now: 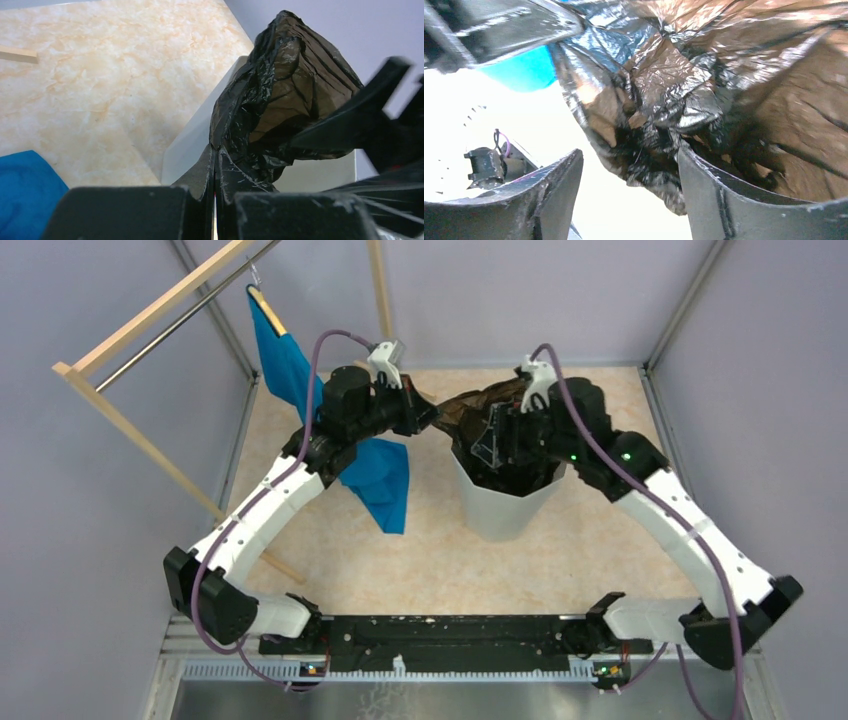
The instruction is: Put the trash bags into the trash bin
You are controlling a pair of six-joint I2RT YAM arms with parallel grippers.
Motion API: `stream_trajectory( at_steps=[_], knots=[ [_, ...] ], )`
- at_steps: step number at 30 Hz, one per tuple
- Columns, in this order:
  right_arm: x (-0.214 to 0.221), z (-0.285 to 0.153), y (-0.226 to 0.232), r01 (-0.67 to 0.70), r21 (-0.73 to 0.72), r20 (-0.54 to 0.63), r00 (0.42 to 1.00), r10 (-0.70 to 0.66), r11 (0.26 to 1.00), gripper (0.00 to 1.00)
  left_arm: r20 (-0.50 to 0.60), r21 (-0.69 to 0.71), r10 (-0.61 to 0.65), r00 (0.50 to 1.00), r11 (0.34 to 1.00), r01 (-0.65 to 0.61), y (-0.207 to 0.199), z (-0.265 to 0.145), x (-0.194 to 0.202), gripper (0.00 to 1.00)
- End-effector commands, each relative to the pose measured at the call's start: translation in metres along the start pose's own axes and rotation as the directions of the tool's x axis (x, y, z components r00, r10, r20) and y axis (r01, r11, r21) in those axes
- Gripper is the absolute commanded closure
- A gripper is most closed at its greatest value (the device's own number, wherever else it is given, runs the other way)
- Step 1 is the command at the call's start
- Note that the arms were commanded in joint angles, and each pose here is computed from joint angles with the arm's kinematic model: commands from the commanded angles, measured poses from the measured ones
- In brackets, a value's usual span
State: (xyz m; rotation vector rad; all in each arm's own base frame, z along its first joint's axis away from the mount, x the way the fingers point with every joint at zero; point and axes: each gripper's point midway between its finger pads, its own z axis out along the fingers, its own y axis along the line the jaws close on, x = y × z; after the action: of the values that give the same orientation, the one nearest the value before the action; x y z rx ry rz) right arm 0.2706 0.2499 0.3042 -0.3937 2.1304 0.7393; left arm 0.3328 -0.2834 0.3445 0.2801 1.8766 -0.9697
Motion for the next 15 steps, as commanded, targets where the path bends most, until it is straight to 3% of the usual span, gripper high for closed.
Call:
stream_trajectory(
  at_steps=[1,8,15],
  knots=[
    [-0.013,-0.062,-0.002,0.009,0.067,0.075,0.997,-0.014,0.998,0.27,0.060,0.077,0.013,0.998,0.997,-0.018,-0.022,-0.008,-0.023,1.00],
    [-0.023,-0.114,-0.020,-0.106,0.185,0.218,0.974,0.065,0.977,0.15,0.065,0.063,0.025,0.998,0.998,-0.029,-0.020,-0.011,-0.025,1.00],
    [-0.031,-0.134,-0.046,-0.208,0.319,0.313,0.944,0.105,0.925,0.15,0.065,0.088,0.022,0.998,0.996,-0.028,-0.026,-0.011,-0.027,1.00]
  ],
)
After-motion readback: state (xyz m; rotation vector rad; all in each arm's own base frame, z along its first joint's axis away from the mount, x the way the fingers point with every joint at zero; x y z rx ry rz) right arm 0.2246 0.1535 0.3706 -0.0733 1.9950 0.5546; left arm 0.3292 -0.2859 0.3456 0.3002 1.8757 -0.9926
